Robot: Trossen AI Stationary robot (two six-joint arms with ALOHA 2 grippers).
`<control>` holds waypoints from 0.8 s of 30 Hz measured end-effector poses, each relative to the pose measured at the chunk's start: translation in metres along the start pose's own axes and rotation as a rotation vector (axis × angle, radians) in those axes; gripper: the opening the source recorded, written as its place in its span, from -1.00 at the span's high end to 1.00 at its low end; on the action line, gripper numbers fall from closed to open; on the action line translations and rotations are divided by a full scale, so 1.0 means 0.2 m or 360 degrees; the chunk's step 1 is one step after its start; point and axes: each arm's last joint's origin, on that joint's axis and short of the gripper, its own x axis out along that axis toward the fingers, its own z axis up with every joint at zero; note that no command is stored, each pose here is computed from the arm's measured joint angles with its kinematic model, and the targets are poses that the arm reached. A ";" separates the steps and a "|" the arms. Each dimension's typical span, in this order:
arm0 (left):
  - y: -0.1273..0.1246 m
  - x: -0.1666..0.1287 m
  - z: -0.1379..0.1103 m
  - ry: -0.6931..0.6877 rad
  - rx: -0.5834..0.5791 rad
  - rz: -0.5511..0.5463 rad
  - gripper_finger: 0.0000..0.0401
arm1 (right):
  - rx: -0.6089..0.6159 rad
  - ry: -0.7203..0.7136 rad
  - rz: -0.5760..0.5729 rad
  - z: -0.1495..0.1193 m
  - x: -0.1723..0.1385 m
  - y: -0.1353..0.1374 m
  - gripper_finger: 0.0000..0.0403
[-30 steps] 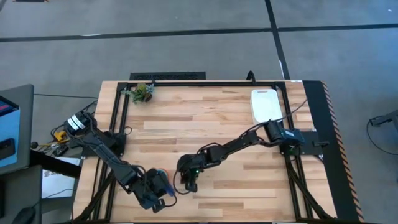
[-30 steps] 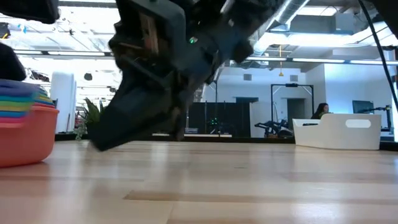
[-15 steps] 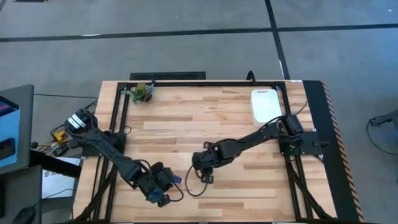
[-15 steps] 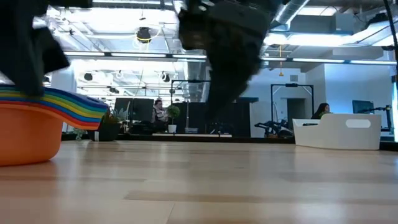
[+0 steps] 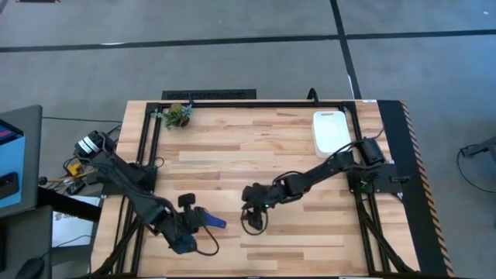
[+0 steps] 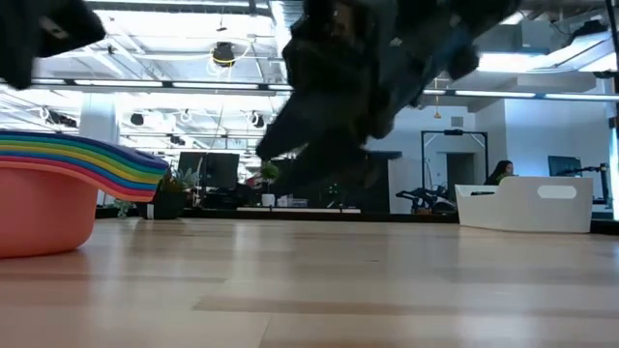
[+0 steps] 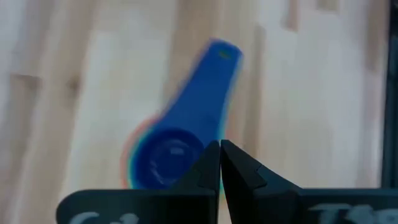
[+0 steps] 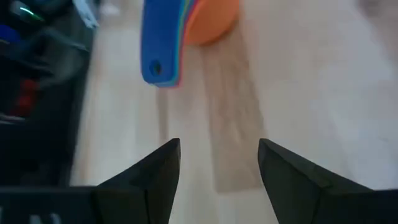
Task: Nest measuring cups in basket
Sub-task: Put the nested measuring cups into the white bin
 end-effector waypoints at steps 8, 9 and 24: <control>-0.01 -0.01 -0.06 0.0100 -0.0010 0.0020 1.00 | 0.0207 0.0016 0.0271 0.01 0.14 -0.15 -0.19; -0.01 -0.01 -0.06 0.0086 -0.0041 0.0046 1.00 | 0.0227 0.0036 0.0258 0.00 0.15 -0.15 -0.19; -0.10 -0.05 -0.08 -0.0091 0.0174 -0.0061 0.15 | 0.0177 0.0019 0.0217 0.00 0.13 -0.14 -0.19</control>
